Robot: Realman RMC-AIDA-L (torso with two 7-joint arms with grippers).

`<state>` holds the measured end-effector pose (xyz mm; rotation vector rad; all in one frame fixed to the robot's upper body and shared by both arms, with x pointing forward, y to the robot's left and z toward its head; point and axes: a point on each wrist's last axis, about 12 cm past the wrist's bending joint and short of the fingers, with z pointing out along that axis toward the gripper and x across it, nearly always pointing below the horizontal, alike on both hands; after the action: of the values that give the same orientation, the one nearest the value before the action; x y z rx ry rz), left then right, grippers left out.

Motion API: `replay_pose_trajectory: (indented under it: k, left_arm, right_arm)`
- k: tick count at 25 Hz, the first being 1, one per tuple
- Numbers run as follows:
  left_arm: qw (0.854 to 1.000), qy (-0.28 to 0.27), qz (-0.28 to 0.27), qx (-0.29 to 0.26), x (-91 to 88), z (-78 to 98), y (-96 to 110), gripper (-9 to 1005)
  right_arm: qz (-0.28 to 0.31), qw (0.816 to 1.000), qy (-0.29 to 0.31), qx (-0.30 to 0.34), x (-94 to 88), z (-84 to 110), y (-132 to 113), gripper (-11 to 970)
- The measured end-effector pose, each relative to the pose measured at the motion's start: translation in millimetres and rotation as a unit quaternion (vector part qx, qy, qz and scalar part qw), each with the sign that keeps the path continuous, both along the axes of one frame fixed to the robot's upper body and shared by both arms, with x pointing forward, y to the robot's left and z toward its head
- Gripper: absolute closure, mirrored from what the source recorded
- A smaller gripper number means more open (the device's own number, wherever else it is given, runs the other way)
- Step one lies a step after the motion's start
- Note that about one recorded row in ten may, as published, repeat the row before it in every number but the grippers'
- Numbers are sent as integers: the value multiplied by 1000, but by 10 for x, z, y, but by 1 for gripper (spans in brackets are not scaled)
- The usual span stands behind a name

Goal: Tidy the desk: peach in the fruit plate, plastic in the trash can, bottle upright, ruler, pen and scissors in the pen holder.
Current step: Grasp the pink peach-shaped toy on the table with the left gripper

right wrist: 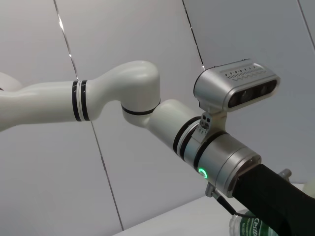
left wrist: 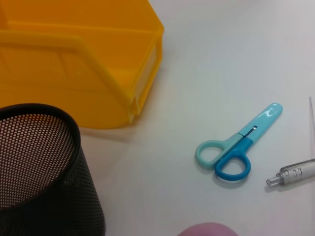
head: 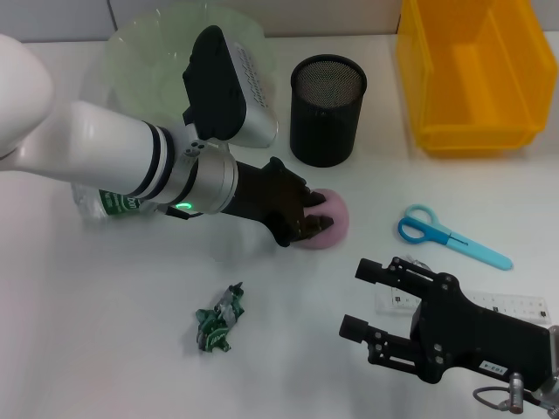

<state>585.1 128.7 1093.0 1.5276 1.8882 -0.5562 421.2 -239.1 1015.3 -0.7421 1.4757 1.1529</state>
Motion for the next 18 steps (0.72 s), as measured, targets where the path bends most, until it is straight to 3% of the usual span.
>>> replay_pose_trajectory:
  k: [8, 16, 18]
  left_arm:
    - [1000, -2, 3, -1, 7, 3, -1, 758]
    - [1000, -4, 8, -11, 12, 44, 4, 851]
    - [999, -12, 15, -31, 3, 121, 33, 859]
  right_arm:
    - [-4, 1000, 0, 0, 7, -1, -4, 206]
    - [-5, 1000, 0, 0, 11, 0, -6, 207]
    - [-6, 1000, -1, 0, 12, 1, -7, 207]
